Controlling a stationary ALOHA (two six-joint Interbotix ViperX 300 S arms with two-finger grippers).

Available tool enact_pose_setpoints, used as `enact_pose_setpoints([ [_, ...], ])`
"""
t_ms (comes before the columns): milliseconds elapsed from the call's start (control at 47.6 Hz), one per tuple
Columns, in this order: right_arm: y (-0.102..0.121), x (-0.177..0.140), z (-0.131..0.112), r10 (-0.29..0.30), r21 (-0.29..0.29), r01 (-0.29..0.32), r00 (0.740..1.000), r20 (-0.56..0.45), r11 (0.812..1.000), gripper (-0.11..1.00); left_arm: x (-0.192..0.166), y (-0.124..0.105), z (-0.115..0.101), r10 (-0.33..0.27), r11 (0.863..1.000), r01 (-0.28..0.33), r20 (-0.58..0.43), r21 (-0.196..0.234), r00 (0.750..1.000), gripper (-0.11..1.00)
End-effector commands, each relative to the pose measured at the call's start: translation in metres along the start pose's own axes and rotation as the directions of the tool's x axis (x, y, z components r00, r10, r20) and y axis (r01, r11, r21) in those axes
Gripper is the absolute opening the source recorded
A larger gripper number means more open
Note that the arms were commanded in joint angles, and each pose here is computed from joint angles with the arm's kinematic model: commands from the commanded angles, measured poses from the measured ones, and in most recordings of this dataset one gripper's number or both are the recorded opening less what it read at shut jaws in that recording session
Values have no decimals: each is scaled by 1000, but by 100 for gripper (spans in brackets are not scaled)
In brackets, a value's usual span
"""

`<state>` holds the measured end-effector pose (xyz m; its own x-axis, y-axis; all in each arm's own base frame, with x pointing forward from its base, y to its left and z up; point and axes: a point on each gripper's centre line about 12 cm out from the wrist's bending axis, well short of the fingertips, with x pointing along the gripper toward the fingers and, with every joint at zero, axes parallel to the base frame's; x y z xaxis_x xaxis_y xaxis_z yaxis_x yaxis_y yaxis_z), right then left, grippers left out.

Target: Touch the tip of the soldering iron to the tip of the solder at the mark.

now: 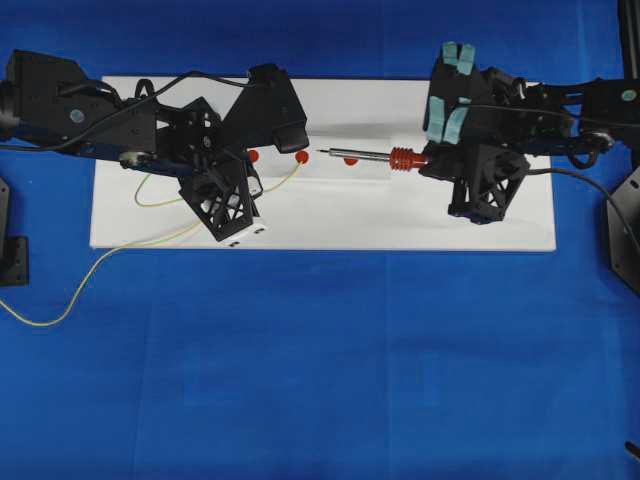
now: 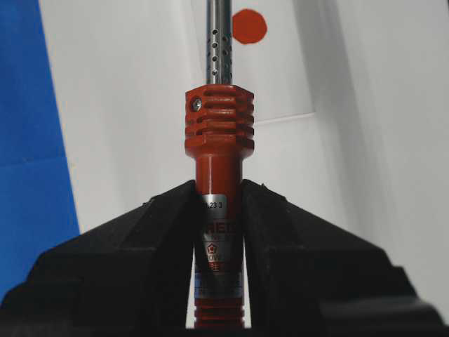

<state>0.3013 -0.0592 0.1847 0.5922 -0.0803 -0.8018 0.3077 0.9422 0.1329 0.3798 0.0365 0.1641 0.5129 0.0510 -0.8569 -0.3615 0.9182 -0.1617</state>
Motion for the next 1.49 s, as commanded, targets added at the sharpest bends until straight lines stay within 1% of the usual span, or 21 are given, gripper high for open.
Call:
enact_pose_setpoints([
  [0, 2, -2, 13, 3, -3, -3, 999, 37, 1000, 6, -5, -3, 5, -8, 1000, 8, 23, 4, 1000, 4],
  [273, 0, 16, 18, -5, 1, 5, 1000, -1, 1000, 6, -5, -3, 6, -9, 1000, 9, 26, 5, 1000, 4],
  [378, -3, 21, 17, -13, 9, 13, 1000, -15, 1000, 6, -5, -3, 6, -9, 1000, 9, 26, 5, 1000, 4],
  [672, -4, 33, 15, -18, 11, 18, 999, -48, 1000, 6, -5, -2, 8, -7, 1000, 7, 28, 1, 1000, 4],
  [1072, -3, 34, 17, -16, 8, 16, 999, -41, 1000, 6, -6, 2, 10, -3, 1000, 3, 33, -6, 999, 4],
  [1471, -2, 35, 17, -14, 10, 15, 999, -41, 1000, 6, -5, 2, 10, -2, 1000, 2, 32, -5, 999, 4],
])
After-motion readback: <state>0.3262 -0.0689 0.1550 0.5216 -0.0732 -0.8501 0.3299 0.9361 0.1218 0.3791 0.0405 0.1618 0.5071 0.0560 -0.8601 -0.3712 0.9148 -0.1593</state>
